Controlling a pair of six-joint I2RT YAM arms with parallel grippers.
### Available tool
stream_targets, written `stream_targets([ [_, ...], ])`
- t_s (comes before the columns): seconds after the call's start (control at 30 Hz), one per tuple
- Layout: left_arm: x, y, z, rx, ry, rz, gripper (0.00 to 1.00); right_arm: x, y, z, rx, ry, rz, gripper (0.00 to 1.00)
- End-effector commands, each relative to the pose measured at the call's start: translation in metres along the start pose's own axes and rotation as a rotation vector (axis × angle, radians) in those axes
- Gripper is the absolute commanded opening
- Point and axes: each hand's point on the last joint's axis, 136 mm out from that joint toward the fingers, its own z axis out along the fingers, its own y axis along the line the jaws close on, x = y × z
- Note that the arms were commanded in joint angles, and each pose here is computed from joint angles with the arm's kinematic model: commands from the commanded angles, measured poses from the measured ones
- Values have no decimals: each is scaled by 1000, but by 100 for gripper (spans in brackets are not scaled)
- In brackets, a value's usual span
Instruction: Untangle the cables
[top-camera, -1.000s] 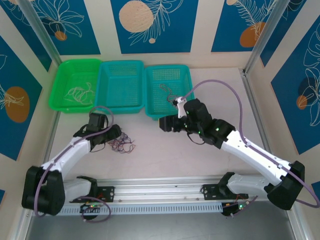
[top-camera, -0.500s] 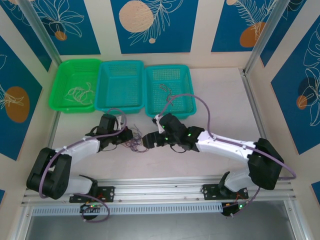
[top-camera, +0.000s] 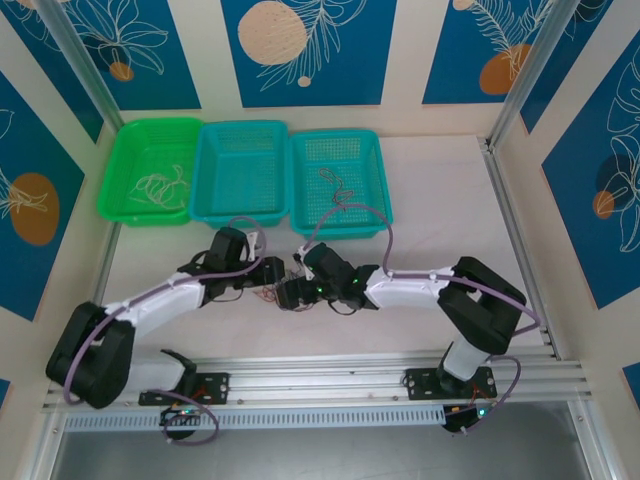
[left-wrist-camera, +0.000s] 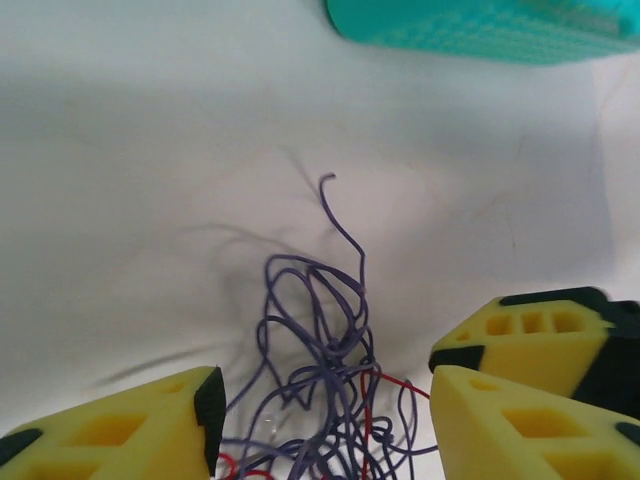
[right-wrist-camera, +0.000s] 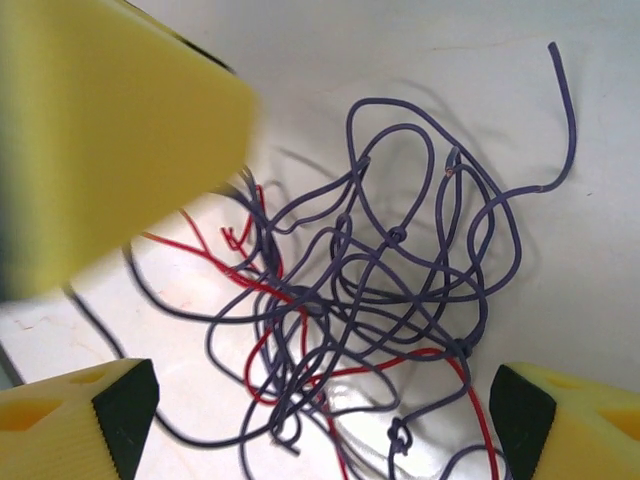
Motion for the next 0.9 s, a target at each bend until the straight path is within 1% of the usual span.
stream_targets([
  [0.0, -13, 22, -29, -165, -95, -12, 59, -23, 8, 9, -5, -63, -27, 87],
  [0.1, -9, 39, -54, -241, -148, -78, 60, -24, 5, 19, 15, -56, -16, 87],
  [0.17, 1, 49, -66, -277, -151, -129, 60, -24, 3, 24, 23, -52, -6, 86],
  [0.2, 8, 53, -69, -280, -144, -162, 60, -25, 3, 26, 23, -49, 1, 84],
  [0.27, 22, 54, -69, -257, -106, -236, 60, -24, 3, 30, 17, -38, 14, 75],
  [0.33, 38, 49, -62, -202, -50, -348, 60, -24, 2, 32, 8, -27, 27, 64],
  [0.43, 57, 45, -45, -128, 26, -561, 57, -23, 3, 34, -9, -18, 36, 51],
  [0.5, 59, 39, -33, -59, 37, -648, 57, -22, 3, 34, -13, -13, 38, 44],
  [0.63, 45, 36, -21, 15, -18, -717, 57, -20, 2, 33, -15, -2, 45, 29],
  [0.67, 42, 36, -19, 31, -33, -727, 57, -20, 4, 32, -21, 0, 47, 28],
  [0.87, 27, 30, -13, 109, -82, -768, 61, -15, 7, 31, -38, 16, 49, 27],
])
